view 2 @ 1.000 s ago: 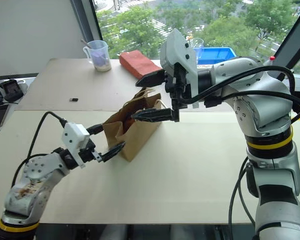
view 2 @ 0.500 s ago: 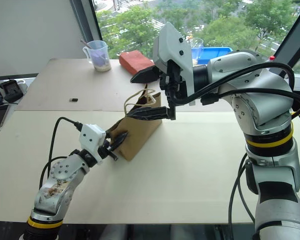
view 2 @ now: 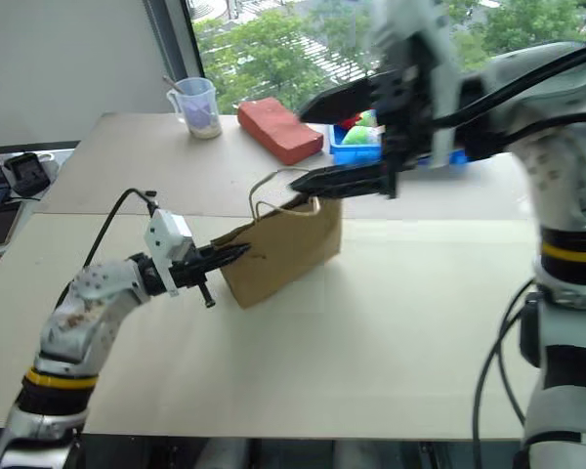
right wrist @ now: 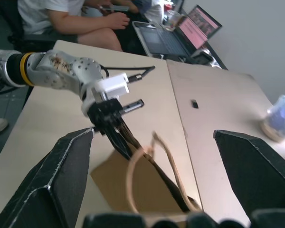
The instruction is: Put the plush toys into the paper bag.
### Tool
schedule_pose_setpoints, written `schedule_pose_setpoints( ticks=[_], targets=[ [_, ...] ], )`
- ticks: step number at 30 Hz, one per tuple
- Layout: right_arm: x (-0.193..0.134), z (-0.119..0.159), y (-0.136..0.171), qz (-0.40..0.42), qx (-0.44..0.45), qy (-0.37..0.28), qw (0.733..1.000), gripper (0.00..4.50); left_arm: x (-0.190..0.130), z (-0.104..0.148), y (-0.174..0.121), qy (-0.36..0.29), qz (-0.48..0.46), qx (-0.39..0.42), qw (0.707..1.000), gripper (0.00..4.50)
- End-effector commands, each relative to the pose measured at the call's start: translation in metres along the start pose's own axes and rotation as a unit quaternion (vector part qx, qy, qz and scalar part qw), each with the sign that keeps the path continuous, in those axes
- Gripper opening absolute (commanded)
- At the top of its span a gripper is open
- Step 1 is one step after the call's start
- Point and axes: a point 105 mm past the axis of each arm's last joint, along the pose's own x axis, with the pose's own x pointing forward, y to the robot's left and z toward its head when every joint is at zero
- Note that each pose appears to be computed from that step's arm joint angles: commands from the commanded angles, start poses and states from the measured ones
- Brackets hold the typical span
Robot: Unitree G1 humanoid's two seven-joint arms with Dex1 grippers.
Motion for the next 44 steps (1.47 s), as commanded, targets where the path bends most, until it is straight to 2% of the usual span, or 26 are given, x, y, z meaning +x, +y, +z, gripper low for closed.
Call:
schedule_pose_setpoints(
  ticks=[1, 8, 15, 18, 19, 23, 26, 30, 34, 38, 44],
  targets=[
    [-0.016, 0.007, -0.005, -0.008, -0.008, -0.003, 1.0, 4.5, 0.004, 0.014, -0.002, -0.024, -0.115, 0.018, 0.993, 0.08],
    [-0.028, -0.016, 0.004, -0.005, 0.036, 0.034, 0.999, 4.5, 0.029, 0.0, 0.004, -0.026, -0.214, 0.035, 0.976, 0.08],
    [-0.024, -0.025, 0.007, -0.01, 0.048, 0.05, 0.998, 4.5, 0.04, -0.013, 0.008, -0.021, -0.232, 0.043, 0.972, 0.08],
    [-0.023, -0.027, 0.01, -0.007, 0.049, 0.054, 0.997, 4.5, 0.034, -0.01, 0.01, -0.019, -0.228, 0.048, 0.972, 0.92],
    [-0.023, -0.029, 0.009, -0.007, 0.048, 0.055, 0.997, 4.5, 0.029, -0.007, 0.01, -0.018, -0.224, 0.056, 0.973, 1.45],
    [-0.025, -0.038, 0.007, -0.018, 0.045, 0.059, 0.997, 4.5, 0.007, 0.015, 0.013, -0.02, -0.187, 0.068, 0.98, 3.0],
    [-0.032, -0.053, 0.007, -0.037, 0.039, 0.082, 0.995, 4.5, -0.013, 0.035, 0.021, -0.003, -0.135, 0.065, 0.989, 4.35],
    [-0.049, -0.076, 0.008, -0.071, 0.028, 0.127, 0.989, 4.5, -0.046, 0.054, 0.035, 0.05, -0.053, 0.053, 0.996, 4.45],
    [-0.067, -0.086, 0.01, -0.109, 0.046, 0.135, 0.984, 4.5, -0.073, 0.055, 0.037, 0.108, 0.006, 0.062, 0.992, 4.45],
    [-0.073, -0.088, 0.011, -0.127, 0.055, 0.134, 0.981, 4.5, -0.074, 0.062, 0.041, 0.106, 0.045, 0.067, 0.991, 4.45],
    [-0.07, -0.09, 0.004, -0.145, 0.056, 0.128, 0.979, 4.5, -0.067, 0.071, 0.044, 0.082, 0.056, 0.067, 0.993, 4.45]
  ],
)
